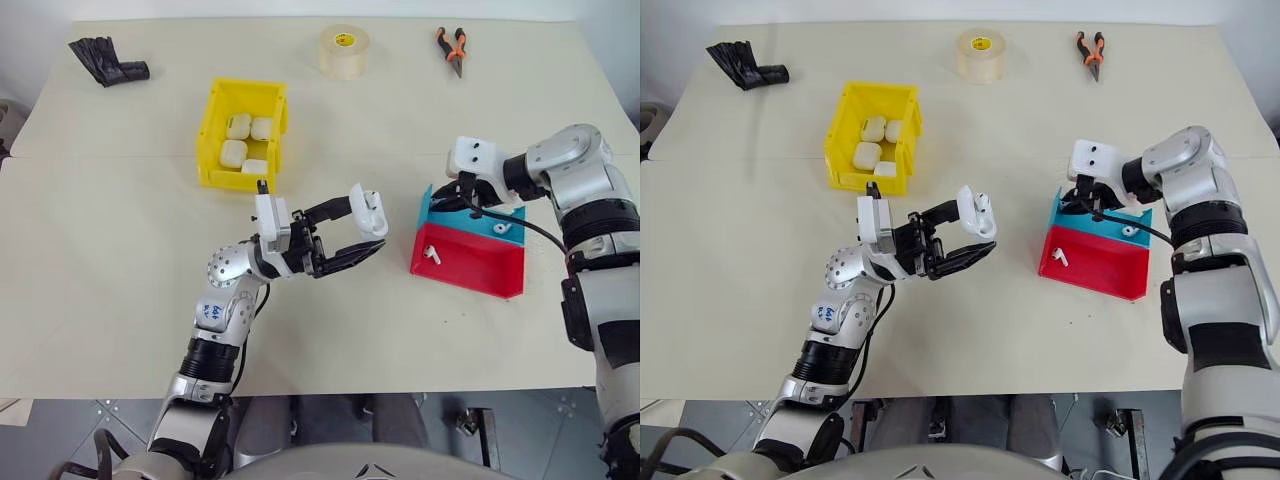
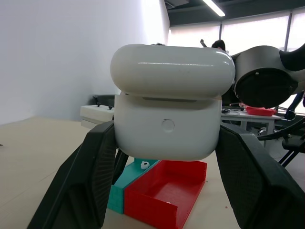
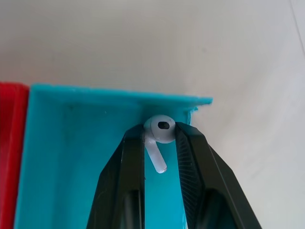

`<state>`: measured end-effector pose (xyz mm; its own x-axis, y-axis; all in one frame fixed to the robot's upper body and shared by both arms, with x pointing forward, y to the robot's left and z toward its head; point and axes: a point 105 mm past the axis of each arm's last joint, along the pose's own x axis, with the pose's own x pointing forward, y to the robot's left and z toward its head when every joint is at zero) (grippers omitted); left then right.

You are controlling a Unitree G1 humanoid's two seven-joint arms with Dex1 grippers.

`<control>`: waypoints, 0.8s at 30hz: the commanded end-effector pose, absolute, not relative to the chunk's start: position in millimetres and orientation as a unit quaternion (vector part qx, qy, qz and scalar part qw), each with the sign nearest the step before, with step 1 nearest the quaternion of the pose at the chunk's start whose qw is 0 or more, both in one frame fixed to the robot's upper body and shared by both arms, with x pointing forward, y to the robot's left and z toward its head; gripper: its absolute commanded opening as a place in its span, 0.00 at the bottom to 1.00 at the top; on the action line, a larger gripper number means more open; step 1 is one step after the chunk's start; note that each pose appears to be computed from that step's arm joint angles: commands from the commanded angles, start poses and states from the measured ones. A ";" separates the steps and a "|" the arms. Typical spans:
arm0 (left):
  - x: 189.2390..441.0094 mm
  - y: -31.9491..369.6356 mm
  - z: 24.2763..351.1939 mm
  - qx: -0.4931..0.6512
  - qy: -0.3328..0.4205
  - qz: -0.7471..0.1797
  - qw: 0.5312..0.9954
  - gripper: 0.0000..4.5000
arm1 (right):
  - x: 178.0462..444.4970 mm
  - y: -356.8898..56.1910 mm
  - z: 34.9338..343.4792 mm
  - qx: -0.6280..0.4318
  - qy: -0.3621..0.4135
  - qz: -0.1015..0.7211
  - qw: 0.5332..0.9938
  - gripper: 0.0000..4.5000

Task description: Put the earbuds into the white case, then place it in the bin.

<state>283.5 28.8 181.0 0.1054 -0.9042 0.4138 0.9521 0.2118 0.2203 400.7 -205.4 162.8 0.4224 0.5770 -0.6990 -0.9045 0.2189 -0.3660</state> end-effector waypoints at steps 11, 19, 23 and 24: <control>282.4 29.9 196.3 -0.055 -0.249 -0.641 0.724 0.61 | 323.3 -184.7 241.4 -0.122 -0.067 0.536 0.833 0.12; 285.0 29.5 199.6 -0.052 -0.248 -0.653 0.714 0.61 | 264.5 -135.1 256.3 0.127 -0.132 0.574 0.798 0.12; 285.8 27.8 200.4 -0.051 -0.247 -0.656 0.711 0.61 | 246.8 -120.6 254.8 0.175 -0.136 0.580 0.784 0.12; 286.0 27.1 200.0 -0.051 -0.245 -0.658 0.710 0.61 | 242.0 -116.2 253.2 0.184 -0.135 0.584 0.779 0.12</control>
<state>286.8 28.3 191.4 0.0399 -0.9179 0.3947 0.9630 0.1407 0.2300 254.5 -121.4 242.4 0.3176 0.8647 0.3891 -0.9477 0.2757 0.1609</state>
